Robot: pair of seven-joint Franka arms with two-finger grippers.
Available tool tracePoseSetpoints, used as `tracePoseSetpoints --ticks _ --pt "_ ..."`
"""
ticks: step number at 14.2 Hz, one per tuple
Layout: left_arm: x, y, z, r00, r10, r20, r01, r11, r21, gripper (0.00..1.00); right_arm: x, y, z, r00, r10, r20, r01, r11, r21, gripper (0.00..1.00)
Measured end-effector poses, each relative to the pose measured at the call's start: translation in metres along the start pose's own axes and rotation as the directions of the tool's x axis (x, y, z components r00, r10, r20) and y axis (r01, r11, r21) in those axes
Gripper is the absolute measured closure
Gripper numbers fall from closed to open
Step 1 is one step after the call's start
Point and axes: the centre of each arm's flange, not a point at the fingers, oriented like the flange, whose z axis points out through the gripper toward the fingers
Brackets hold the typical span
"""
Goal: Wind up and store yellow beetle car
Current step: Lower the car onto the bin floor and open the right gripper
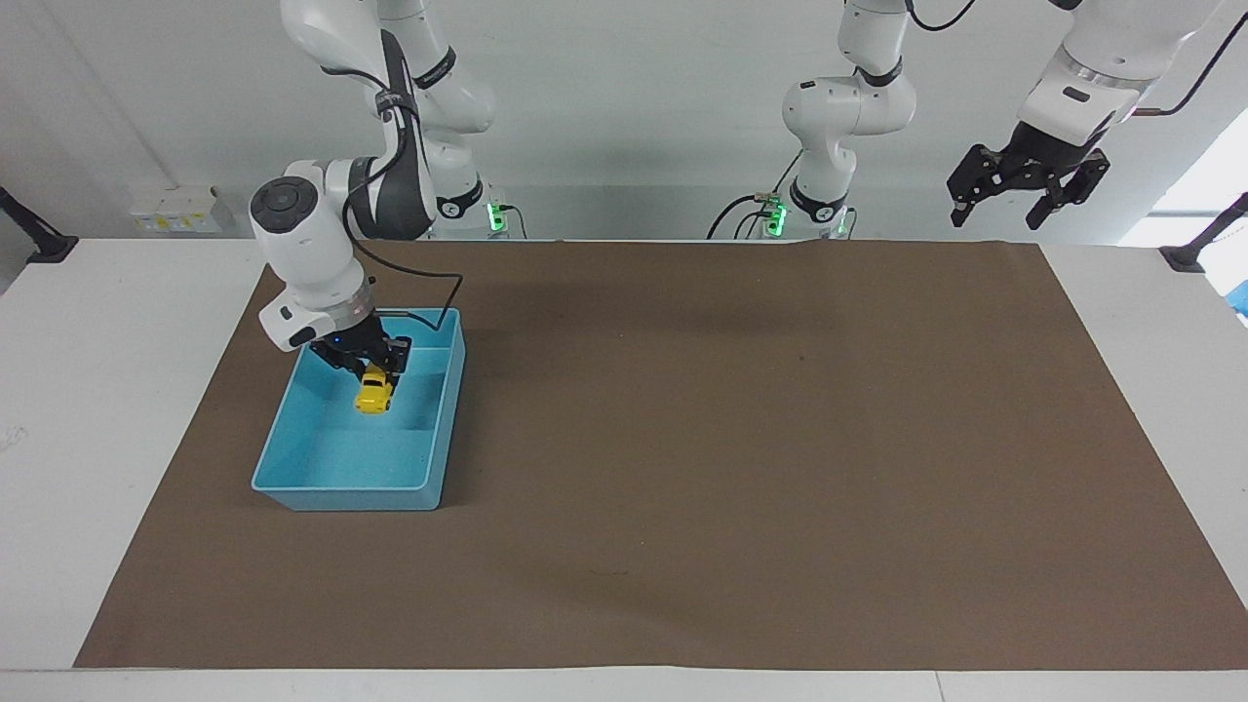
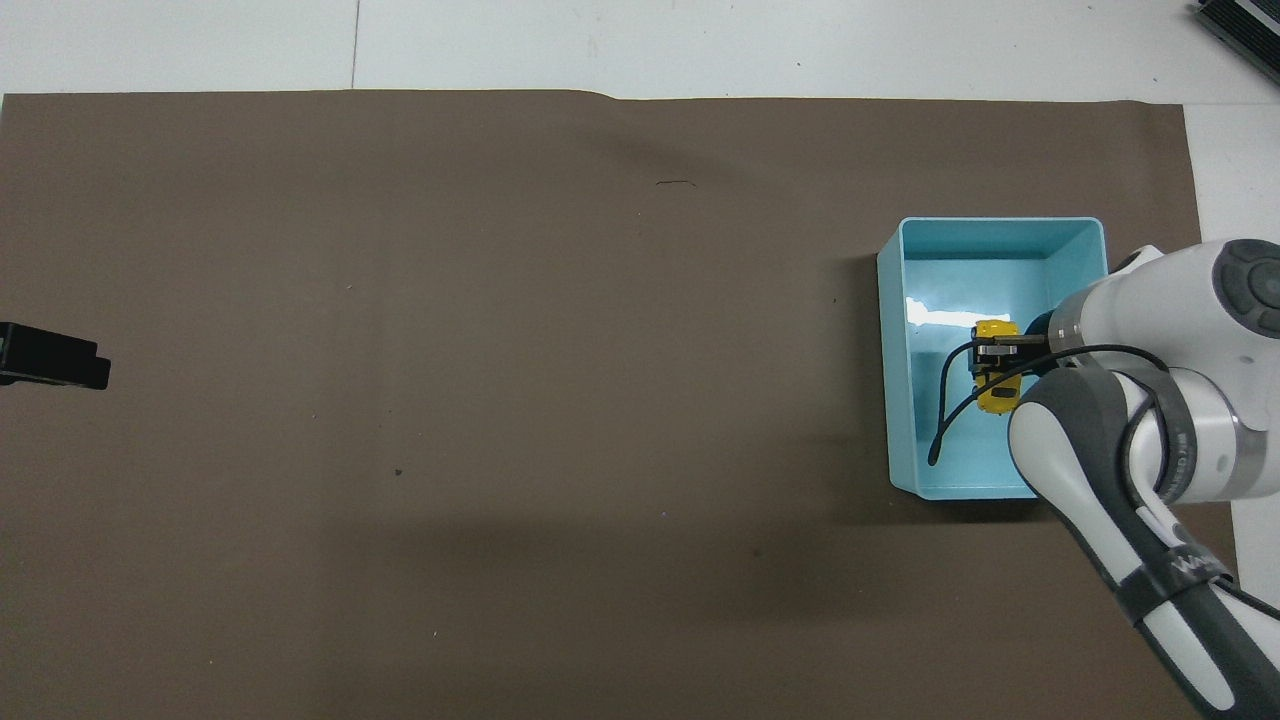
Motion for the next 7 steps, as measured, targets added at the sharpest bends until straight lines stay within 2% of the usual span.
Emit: tracePoseSetpoints --ticks 7 --pt "0.000 0.000 0.000 1.000 0.000 0.000 0.000 1.000 0.000 0.00 -0.015 0.008 0.050 0.999 -0.026 -0.020 0.026 1.000 0.011 0.55"
